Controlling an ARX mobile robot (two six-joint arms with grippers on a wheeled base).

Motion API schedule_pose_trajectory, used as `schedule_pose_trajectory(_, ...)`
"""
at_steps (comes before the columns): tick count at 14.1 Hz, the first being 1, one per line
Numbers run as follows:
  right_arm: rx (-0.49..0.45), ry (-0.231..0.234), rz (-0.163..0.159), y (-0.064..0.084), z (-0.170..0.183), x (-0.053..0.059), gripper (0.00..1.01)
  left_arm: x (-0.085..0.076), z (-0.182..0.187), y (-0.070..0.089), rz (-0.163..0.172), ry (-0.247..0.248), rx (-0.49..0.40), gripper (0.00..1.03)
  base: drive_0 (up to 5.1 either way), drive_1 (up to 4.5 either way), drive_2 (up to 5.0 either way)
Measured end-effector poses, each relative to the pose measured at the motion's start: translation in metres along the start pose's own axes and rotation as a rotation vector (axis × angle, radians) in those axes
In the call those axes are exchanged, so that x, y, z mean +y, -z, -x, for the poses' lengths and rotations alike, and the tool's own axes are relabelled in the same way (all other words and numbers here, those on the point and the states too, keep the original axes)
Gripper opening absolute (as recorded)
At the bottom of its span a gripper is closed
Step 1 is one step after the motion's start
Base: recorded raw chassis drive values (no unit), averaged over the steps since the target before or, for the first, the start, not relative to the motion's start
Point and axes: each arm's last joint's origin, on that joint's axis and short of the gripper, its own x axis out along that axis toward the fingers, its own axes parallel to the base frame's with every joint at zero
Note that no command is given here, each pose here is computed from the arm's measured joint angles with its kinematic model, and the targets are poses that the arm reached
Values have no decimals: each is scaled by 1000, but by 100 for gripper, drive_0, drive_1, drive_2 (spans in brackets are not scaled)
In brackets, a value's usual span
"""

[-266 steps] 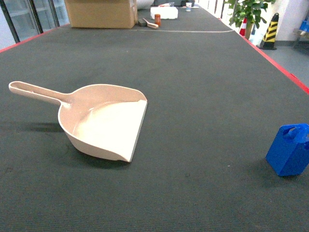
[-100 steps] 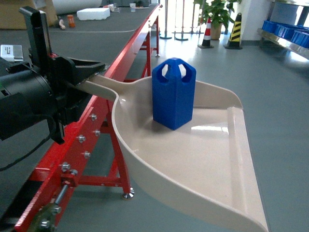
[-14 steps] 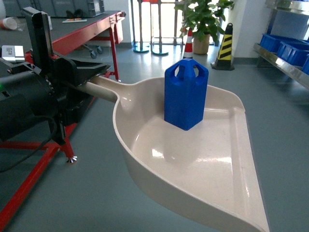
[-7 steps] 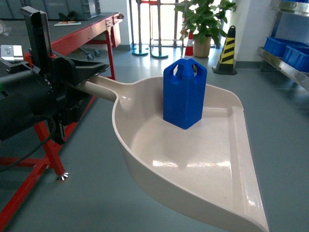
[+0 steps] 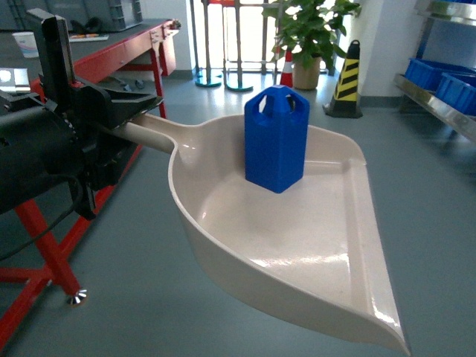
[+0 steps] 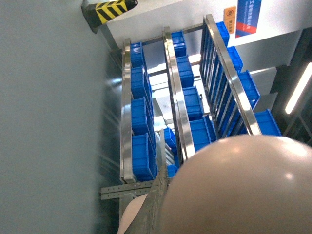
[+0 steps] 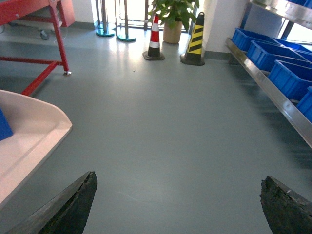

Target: Place part in tray to right shelf

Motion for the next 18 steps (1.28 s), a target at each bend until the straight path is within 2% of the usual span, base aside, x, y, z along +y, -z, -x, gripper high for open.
schedule_pose_trajectory(1, -4, 0, -1, 0, 0, 0, 98, 2, 1, -1, 2, -10, -7, 14, -11, 399, -422)
schedule_pose_trajectory(3, -12, 2, -2, -1, 1, 0, 98, 0, -1, 4, 1, 4, 22, 14, -11, 399, -422)
schedule_pose_trajectory(13, -11, 2, -2, -1, 1, 0, 98, 0, -1, 2, 1, 2, 15, 14, -11, 399, -422)
schedule_pose_trajectory(18, -10, 2, -2, -1, 1, 0, 98, 0, 0, 2, 1, 1, 12, 14, -154, -154, -154)
